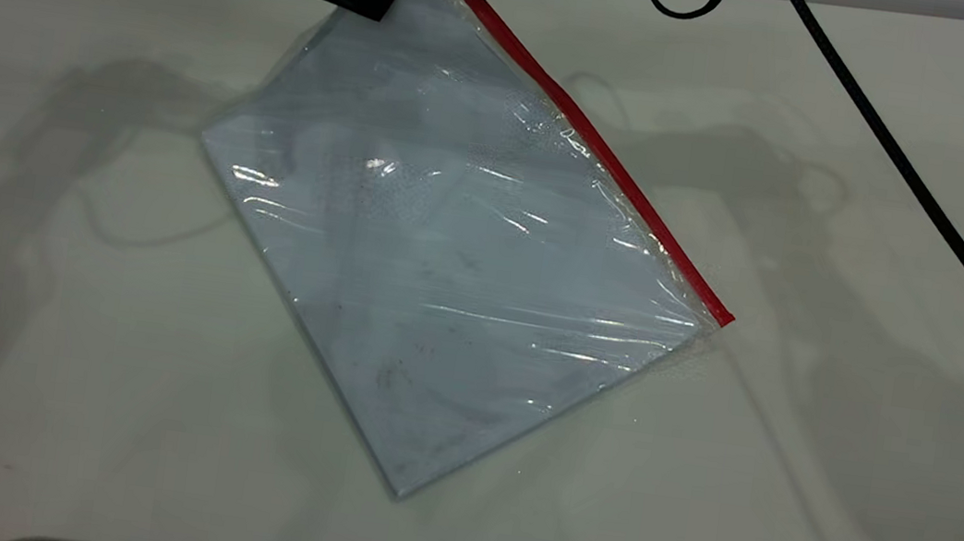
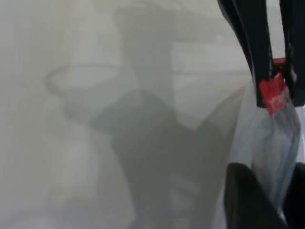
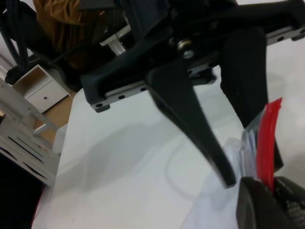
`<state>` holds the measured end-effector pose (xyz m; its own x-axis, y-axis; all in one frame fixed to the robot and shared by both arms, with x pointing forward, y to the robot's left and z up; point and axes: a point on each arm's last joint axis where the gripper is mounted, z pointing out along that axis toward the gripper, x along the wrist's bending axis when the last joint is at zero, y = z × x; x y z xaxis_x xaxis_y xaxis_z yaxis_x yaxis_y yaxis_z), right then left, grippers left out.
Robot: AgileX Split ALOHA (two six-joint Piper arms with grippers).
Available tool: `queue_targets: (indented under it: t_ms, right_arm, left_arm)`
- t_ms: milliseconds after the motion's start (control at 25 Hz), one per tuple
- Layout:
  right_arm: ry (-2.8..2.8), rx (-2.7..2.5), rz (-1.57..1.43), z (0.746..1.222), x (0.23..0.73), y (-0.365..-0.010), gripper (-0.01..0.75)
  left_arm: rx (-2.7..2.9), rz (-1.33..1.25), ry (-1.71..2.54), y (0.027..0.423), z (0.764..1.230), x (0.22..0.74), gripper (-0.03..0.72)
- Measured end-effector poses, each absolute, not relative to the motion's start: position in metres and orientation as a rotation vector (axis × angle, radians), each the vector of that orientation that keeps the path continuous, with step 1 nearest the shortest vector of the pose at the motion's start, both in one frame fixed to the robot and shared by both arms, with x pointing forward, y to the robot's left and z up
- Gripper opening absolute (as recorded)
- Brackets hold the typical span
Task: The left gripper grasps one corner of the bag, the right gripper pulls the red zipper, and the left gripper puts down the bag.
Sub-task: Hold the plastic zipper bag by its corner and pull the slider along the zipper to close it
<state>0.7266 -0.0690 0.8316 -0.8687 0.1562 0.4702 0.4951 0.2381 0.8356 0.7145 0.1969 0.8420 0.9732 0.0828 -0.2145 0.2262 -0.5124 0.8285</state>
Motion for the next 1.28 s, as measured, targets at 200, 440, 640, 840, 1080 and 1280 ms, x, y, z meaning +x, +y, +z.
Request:
queue_targets:
  t_ms: [200,440,640,840,1080,1280]
  right_arm:
    - [-2.228,-0.608,-1.672,0.832,0.727,-0.069,0.043]
    - [-2.230,-0.606,-1.676,0.833,0.728,-0.069,0.043]
    - [-2.221,-0.617,-1.687,0.834,0.729,-0.072,0.043]
    - [-2.266,-0.586,-1.660,0.834,0.730,-0.073,0.043]
    - [-2.348,-0.592,-1.638,0.836,0.733,-0.074,0.043]
    - [-2.411,-0.610,-1.617,0.834,0.735,-0.073,0.043]
  left_arm:
    - [2.112,-0.170,0.199,0.197,0.842,0.714,0.054]
    - [2.085,-0.164,0.214,0.196,0.844,0.716,0.053]
    - [2.049,-0.149,0.227,0.194,0.846,0.717,0.053]
    - [1.999,-0.147,0.259,0.200,0.848,0.719,0.053]
    - [1.922,-0.129,0.313,0.213,0.852,0.723,0.052]
    - [1.848,-0.095,0.370,0.224,0.857,0.729,0.052]
